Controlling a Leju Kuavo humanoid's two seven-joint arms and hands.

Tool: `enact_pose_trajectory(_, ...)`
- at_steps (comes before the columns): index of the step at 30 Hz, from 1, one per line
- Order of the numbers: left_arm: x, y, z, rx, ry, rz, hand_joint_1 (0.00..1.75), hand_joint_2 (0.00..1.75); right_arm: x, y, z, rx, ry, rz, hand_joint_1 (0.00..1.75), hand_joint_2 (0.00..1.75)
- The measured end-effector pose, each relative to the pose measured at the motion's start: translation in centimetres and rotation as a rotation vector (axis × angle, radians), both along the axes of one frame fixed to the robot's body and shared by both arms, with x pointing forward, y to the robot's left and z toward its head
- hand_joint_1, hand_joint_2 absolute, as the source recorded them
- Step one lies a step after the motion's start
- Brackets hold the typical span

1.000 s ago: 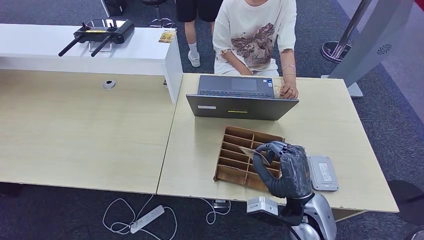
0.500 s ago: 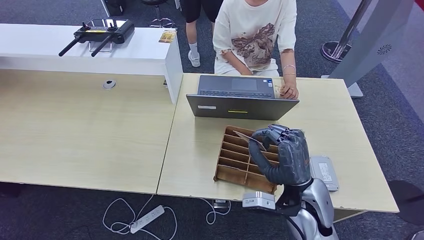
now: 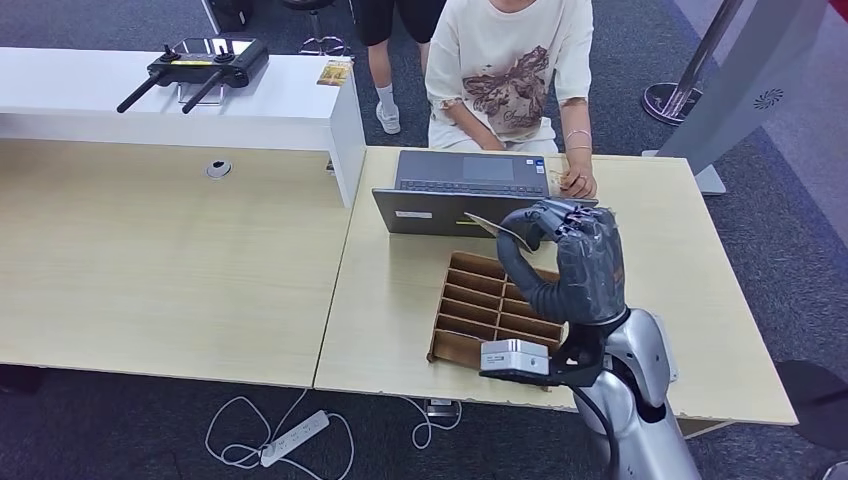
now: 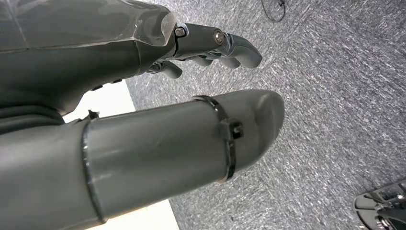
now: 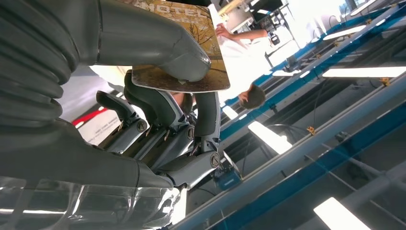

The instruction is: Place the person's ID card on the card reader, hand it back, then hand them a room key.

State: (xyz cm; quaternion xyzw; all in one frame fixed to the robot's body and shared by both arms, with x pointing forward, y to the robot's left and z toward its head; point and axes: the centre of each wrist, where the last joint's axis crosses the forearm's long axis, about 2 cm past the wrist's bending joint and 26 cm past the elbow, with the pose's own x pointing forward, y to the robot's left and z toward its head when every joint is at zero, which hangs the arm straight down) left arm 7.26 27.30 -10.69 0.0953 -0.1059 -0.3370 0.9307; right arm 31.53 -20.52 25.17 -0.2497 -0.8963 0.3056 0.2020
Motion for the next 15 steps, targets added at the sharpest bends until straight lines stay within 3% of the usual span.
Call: enact_pose_trajectory(15,0.0,0.1,0.0,-0.006,-0.017,0.037,0.00,0.00,5.0,0.3,3.4,-0.033,0.004,-0.037,1.75,1.75)
